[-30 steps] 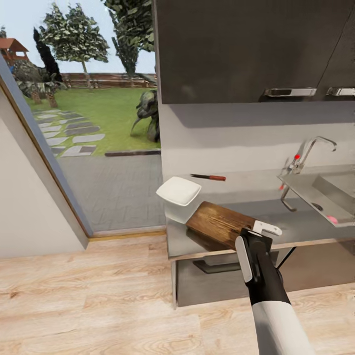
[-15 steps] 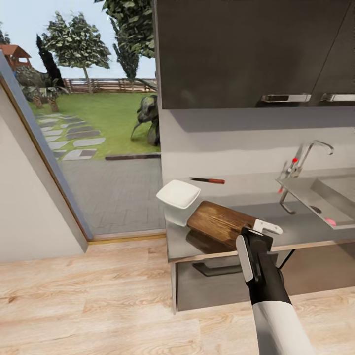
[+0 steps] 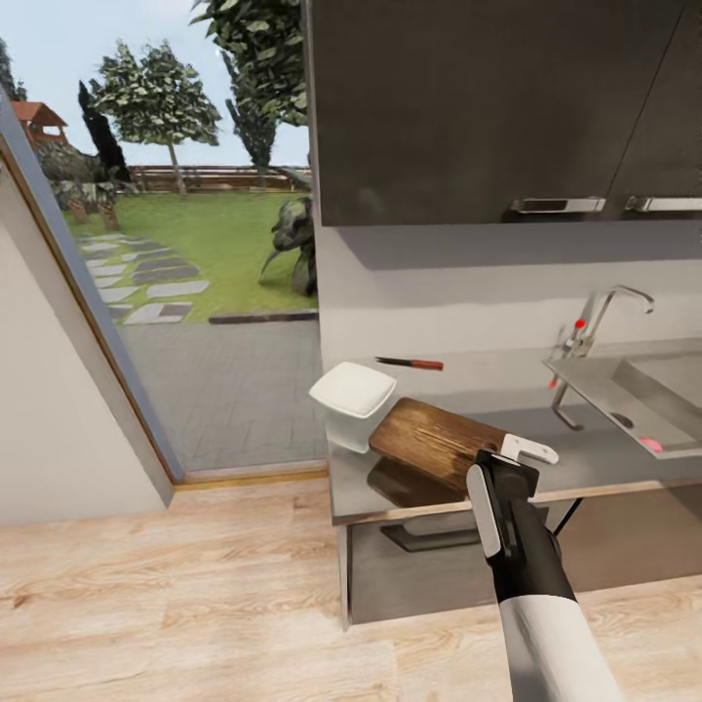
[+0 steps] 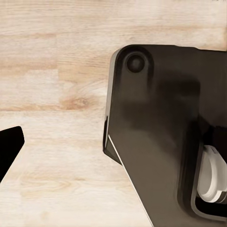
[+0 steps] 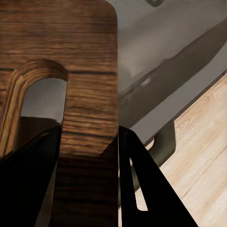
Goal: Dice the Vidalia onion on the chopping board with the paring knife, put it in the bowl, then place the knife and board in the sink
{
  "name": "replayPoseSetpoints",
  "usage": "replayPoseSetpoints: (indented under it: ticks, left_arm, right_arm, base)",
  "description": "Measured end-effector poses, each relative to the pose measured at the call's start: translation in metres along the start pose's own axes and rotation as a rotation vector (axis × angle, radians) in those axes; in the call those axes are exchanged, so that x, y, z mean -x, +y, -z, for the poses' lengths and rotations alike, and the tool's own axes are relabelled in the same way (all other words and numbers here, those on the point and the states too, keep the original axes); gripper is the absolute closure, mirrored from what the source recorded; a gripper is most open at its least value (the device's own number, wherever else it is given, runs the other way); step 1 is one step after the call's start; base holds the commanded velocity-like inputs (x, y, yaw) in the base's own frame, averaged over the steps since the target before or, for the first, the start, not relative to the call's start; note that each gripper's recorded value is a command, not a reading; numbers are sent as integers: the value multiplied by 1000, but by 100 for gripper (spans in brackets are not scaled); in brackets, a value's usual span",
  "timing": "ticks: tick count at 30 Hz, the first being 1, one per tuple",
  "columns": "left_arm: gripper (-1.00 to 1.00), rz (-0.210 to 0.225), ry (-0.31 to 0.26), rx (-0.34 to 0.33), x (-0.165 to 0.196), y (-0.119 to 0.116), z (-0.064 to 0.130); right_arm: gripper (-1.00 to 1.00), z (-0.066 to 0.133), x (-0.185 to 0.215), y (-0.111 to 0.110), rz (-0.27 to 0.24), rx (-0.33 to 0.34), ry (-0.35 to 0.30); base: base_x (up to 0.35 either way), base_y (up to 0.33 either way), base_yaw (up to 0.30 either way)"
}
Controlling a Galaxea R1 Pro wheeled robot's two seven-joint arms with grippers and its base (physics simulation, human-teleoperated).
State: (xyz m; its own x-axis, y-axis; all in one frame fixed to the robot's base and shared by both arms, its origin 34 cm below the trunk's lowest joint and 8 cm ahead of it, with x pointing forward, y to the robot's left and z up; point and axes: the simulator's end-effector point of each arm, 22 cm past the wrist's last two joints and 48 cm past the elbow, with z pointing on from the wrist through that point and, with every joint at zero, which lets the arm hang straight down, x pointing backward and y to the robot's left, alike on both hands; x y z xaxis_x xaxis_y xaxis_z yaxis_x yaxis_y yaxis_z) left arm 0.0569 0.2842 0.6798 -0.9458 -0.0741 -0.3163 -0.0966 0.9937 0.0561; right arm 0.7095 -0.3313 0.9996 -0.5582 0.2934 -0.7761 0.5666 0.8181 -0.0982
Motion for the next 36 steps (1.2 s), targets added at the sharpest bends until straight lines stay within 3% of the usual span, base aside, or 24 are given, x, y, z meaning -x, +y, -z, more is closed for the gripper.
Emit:
replayPoseSetpoints:
  ticks: [12, 26, 36]
  left_arm:
    - [-100, 2, -17, 0, 5, 0, -3]
    - [-100, 3, -30, 1, 8, -1, -5]
    - [-100, 4, -30, 0, 7, -1, -5]
  right_arm:
    - [100, 7, 9, -1, -10, 7, -14]
    - [100, 15, 18, -2, -19, 14, -30]
    - [100, 16, 12, -1, 6, 22, 0]
  base:
    - [0, -32, 3]
    - [0, -287, 79]
    - [0, -306, 10]
